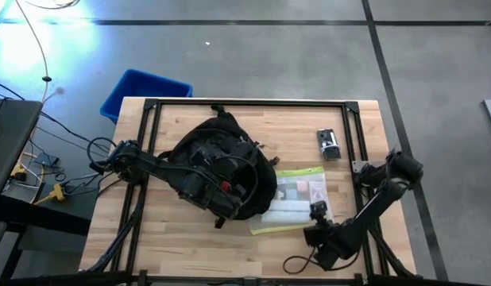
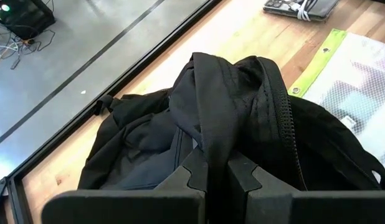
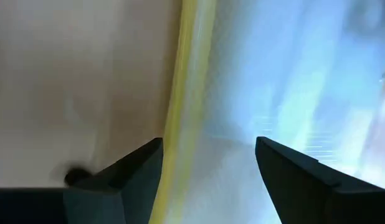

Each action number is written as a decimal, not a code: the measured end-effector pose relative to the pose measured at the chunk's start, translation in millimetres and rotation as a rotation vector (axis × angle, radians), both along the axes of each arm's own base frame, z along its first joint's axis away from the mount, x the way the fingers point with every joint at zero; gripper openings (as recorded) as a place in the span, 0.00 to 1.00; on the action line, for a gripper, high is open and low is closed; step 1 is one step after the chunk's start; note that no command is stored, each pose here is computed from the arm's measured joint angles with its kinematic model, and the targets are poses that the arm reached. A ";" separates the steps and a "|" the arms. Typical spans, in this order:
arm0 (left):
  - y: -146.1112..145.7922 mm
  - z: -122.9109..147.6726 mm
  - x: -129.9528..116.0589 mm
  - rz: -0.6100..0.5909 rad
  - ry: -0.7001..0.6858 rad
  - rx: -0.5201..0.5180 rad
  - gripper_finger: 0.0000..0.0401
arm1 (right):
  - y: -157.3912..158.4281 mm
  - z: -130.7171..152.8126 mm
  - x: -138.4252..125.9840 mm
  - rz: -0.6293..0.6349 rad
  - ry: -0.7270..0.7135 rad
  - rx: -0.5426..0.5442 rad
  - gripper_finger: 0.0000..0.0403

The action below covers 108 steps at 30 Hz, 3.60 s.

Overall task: Unpack backpack
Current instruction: Put the yellow zip bag into the black backpack

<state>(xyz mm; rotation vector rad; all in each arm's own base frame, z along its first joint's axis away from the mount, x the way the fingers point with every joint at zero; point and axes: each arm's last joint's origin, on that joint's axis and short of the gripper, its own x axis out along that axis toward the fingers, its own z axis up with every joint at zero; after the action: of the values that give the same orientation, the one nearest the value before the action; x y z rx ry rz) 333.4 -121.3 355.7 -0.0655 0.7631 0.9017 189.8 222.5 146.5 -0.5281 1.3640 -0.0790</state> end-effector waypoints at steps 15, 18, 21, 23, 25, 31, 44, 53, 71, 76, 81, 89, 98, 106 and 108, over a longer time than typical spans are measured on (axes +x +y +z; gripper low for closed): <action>0.0 0.0 0.0 0.000 0.000 0.000 0.00 | -48.3 -33.2 26.4 -0.213 0.095 -0.003 0.21; -0.3 0.0 -0.1 -0.001 0.000 0.000 0.00 | -54.6 -33.8 29.7 -0.189 0.127 -0.025 0.04; -0.3 0.0 0.0 -0.001 -0.001 -0.001 0.00 | -52.0 -20.4 31.2 -0.169 0.111 -0.029 0.01; 0.2 0.0 0.3 0.002 -0.004 -0.002 0.00 | -47.2 0.0 29.8 -0.154 0.065 0.012 0.01; -0.5 -1.7 2.0 0.006 -0.008 -0.003 0.00 | -42.4 27.7 25.0 -0.149 -0.037 0.052 0.00; -2.5 -13.8 12.7 0.009 0.006 0.008 0.00 | -41.7 118.0 -9.7 -0.136 -0.394 0.206 0.00; 1.2 -45.4 44.0 -0.001 0.057 -0.021 0.00 | -58.4 215.4 -32.4 -0.044 -0.950 0.077 0.00; -4.1 -43.9 59.7 -0.063 -0.046 0.001 0.00 | -71.5 244.2 -8.4 -0.132 -1.138 -0.173 0.00; -11.0 -40.9 68.1 -0.082 -0.142 0.011 0.00 | -50.1 58.8 35.1 -0.064 -0.815 0.120 0.00; -11.5 -40.2 69.3 -0.072 -0.169 0.005 0.00 | -35.2 23.4 59.7 0.011 -0.756 0.150 0.00; -12.4 -40.2 69.8 -0.079 -0.171 -0.008 0.00 | -43.5 19.1 86.2 -0.052 -0.771 -0.108 0.00; -29.8 -41.3 64.3 -0.116 -0.177 -0.052 0.00 | -89.5 42.6 86.6 -0.165 -0.676 -0.368 0.00; -44.8 -69.5 75.0 -0.112 -0.159 -0.035 0.00 | -102.6 37.8 52.4 -0.314 -0.718 -0.295 0.00; -53.1 -89.0 97.0 -0.162 -0.205 -0.041 0.00 | -70.0 3.2 80.7 -0.134 -0.750 -0.072 0.00; -55.3 -87.5 99.6 -0.196 -0.211 -0.054 0.00 | -74.4 0.3 86.5 -0.111 -0.718 -0.104 0.00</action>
<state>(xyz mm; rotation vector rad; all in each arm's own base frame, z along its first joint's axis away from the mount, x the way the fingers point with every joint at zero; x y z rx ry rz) 433.0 -176.6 268.2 -0.1295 0.5854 0.6761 276.3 148.1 146.8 -0.4476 0.6868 -0.3938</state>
